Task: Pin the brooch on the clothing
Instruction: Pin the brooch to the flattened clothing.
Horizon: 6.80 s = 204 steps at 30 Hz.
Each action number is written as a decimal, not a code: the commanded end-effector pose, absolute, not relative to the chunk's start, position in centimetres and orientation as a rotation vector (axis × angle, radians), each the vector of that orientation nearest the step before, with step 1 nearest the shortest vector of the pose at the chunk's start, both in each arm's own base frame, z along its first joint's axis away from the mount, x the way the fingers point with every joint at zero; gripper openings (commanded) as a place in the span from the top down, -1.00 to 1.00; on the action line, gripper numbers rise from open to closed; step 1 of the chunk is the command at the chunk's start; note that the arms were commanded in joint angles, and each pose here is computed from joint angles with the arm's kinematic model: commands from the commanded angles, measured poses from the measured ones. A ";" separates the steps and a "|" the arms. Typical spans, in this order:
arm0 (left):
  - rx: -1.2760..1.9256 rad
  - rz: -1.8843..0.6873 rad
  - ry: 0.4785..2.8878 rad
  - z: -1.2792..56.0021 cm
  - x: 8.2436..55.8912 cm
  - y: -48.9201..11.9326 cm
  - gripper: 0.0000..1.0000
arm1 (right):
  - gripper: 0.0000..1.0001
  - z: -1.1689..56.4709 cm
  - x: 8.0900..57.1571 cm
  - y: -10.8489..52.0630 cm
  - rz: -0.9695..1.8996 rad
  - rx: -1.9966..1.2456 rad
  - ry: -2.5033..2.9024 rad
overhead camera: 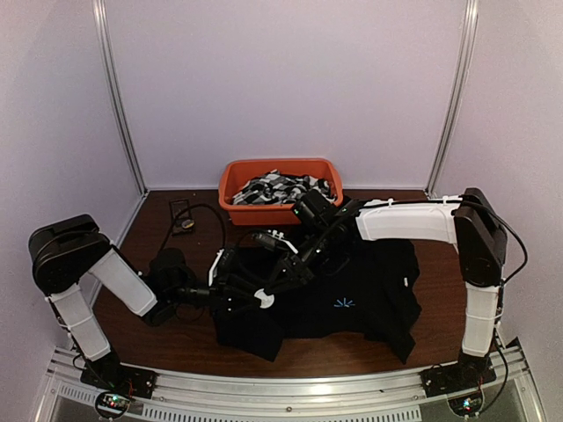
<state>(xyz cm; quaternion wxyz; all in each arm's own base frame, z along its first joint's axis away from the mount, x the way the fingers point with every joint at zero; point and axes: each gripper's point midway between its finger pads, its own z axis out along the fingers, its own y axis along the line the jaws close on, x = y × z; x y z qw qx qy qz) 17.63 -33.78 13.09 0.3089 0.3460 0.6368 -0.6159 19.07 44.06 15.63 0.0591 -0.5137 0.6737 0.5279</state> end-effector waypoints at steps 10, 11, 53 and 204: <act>1.003 -1.609 1.243 19.6 17.1 -33.7 -0.09 | 1.00 16.1 18.6 44.0 1.618 -1.572 2.016; 1.003 -1.609 1.242 19.6 17.2 -33.7 -0.06 | 1.00 16.1 18.6 44.0 1.618 -1.574 2.018; 0.968 -1.649 1.298 18.9 18.2 -34.5 0.23 | 1.00 15.7 18.0 44.0 1.615 -1.604 2.027; 1.047 -1.593 1.742 13.6 17.7 -36.0 0.45 | 1.00 16.9 19.1 43.6 1.489 -1.604 2.000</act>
